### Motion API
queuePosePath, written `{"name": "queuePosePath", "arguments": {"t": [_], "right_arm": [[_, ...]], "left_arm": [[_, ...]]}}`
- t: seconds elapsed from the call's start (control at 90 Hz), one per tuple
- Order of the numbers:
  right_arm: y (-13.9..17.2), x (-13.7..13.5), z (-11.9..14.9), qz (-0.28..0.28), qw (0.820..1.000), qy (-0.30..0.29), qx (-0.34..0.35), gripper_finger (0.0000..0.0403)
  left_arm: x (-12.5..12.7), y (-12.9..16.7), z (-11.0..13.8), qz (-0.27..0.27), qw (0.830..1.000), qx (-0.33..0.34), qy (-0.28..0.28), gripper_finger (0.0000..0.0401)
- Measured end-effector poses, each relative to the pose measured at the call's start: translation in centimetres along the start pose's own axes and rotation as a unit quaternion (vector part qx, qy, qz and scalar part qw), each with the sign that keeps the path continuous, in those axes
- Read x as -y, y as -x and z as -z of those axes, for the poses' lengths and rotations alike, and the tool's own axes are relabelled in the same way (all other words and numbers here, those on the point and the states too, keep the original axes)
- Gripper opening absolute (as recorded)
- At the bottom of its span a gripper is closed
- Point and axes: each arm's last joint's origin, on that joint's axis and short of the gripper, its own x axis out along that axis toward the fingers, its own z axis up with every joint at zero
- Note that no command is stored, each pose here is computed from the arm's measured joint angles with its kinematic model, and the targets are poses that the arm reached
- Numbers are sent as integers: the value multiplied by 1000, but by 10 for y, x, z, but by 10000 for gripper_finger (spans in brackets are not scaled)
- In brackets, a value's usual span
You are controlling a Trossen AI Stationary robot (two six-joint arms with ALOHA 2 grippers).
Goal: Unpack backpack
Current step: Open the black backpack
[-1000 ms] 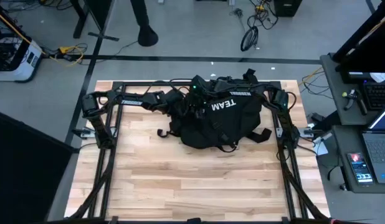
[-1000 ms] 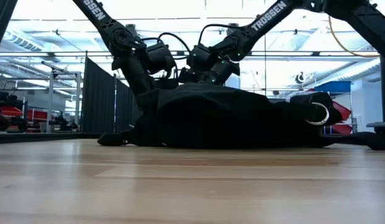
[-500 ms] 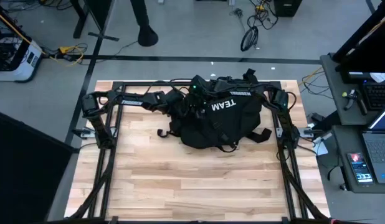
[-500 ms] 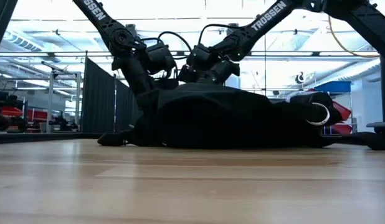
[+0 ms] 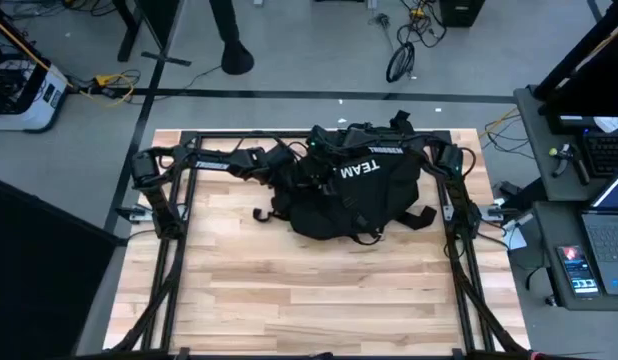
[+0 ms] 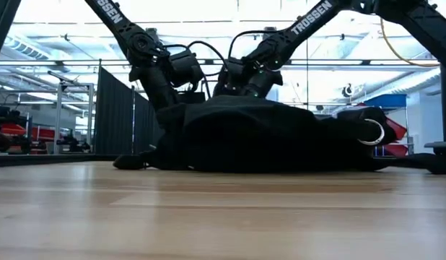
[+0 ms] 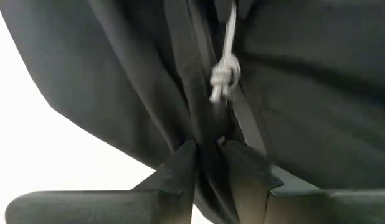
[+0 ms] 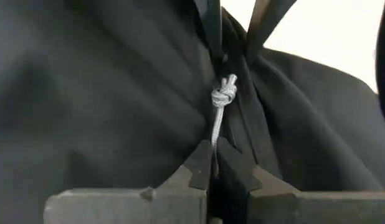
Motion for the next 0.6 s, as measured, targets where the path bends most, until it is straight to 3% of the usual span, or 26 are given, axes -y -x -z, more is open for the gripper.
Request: {"name": "queuePosePath", "arguments": {"t": [0.178,0.6], "right_arm": [[23,5,2,36,999,5,-14,0],[78,23,30,98,992,-25,-81,0]], "left_arm": [[1,0,2,-1,1000,-12,0,6],[16,0,11,-7,997,-76,-2,0]]}}
